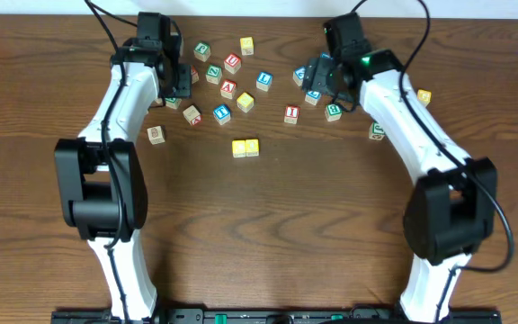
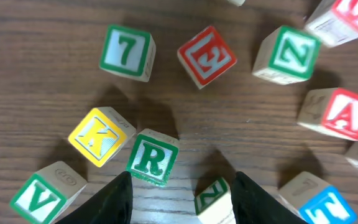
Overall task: Spell out CORL
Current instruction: 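Move the left gripper over the cluster toward the green R block, then lower the left gripper and close it on the green R block, then lift the R block and carry it right of the O block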
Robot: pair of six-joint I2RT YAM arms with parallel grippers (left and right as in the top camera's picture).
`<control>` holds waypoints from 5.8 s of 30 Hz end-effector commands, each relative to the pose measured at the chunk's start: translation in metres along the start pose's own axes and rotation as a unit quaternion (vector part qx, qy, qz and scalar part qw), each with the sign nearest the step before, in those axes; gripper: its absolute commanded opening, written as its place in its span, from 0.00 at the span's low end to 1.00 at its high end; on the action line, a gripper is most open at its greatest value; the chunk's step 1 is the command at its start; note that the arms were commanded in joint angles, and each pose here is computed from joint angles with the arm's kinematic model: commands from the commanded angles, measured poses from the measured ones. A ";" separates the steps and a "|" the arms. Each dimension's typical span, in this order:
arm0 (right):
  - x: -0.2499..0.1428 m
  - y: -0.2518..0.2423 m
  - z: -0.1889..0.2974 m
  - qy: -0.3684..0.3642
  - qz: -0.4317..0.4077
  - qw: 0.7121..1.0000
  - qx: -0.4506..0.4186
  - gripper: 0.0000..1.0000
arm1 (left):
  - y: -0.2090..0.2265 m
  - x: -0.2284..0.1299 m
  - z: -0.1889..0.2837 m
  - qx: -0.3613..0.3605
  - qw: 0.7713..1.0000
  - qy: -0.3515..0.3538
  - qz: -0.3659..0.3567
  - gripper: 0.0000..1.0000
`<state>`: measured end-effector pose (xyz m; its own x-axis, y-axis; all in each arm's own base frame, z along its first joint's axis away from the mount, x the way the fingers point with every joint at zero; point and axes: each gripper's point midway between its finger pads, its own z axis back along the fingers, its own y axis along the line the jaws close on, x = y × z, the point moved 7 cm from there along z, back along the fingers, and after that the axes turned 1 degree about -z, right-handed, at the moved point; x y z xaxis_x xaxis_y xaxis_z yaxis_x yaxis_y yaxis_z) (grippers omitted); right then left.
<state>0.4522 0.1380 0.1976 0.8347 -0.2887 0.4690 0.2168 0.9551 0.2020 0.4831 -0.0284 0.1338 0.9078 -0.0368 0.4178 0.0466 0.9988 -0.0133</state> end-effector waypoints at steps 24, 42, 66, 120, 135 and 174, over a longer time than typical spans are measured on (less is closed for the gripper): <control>0.005 -0.008 0.057 -0.026 0.037 0.999 -0.019 0.90 | 0.014 -0.012 -0.051 0.019 1.000 0.023 0.001 0.50; 0.005 -0.008 0.057 -0.026 0.037 0.999 -0.021 0.90 | 0.014 -0.018 -0.051 0.020 0.999 0.039 0.020 0.44; 0.004 -0.010 0.056 -0.025 0.039 0.999 -0.026 0.93 | 0.013 0.006 -0.014 0.019 0.999 -0.007 0.040 0.32; 0.031 -0.090 0.054 -0.001 -0.033 0.997 -0.066 0.98 | -0.217 -0.084 0.053 -0.064 0.994 0.093 0.009 0.31; 0.028 -0.091 0.054 0.007 -0.032 0.997 -0.070 0.98 | -0.217 -0.103 0.008 -0.004 0.992 0.121 0.025 0.30; 0.025 -0.092 0.054 0.016 -0.024 0.997 -0.073 0.99 | -0.216 -0.112 -0.021 0.017 0.991 0.130 0.031 0.30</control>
<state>0.4258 0.0411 0.2287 0.8417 -0.3484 0.4125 0.3407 0.9354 0.0950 0.3821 -0.2444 0.0872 0.9803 0.0179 0.1965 -0.0117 0.9994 -0.0328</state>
